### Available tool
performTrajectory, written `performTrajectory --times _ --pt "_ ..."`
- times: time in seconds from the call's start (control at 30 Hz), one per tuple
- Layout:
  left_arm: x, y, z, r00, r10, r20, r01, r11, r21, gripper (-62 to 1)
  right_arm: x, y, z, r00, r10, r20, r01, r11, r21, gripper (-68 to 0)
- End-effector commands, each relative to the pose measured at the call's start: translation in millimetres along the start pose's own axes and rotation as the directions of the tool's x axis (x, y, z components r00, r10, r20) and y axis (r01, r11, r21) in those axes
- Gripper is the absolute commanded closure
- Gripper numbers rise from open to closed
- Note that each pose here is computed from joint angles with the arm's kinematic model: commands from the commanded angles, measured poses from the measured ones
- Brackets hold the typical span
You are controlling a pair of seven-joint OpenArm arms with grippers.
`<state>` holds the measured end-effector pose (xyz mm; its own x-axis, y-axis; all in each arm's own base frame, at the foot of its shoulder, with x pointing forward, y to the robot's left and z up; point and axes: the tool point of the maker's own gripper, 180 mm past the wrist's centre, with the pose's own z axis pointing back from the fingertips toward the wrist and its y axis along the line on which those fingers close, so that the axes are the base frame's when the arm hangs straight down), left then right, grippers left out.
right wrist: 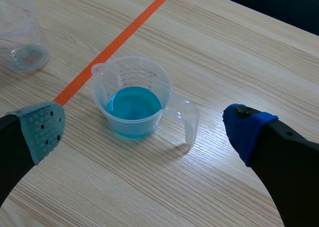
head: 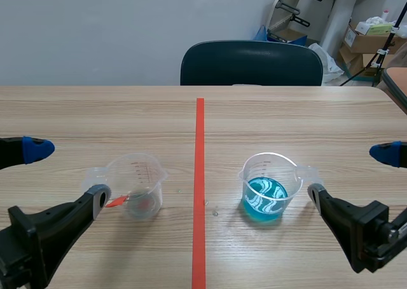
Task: Do the redox reaction experiment
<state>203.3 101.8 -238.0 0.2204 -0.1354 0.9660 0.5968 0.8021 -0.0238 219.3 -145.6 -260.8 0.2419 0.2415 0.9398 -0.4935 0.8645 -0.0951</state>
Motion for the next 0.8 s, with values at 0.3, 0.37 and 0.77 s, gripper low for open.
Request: performTrajectory --times 0.3,0.37,0.77 --pt "9.6 -2.9 -1.0 0.999 0.000 0.034 0.000 1.000 -0.006 -62.3 11.5 -1.9 -1.3 0.999 0.016 0.035 -0.016 1.000 -0.004 -67.9" --pt "9.6 -2.9 -1.0 0.999 0.001 0.034 -0.001 1.000 -0.006 -62.3 11.5 -1.9 -1.3 0.999 0.016 0.035 -0.016 1.000 -0.004 -67.9" --pt "9.6 -2.9 -1.0 0.999 0.001 0.035 -0.001 1.000 -0.006 -62.3 18.5 -5.4 -5.9 0.997 0.058 0.051 -0.058 0.998 -0.005 -67.9"
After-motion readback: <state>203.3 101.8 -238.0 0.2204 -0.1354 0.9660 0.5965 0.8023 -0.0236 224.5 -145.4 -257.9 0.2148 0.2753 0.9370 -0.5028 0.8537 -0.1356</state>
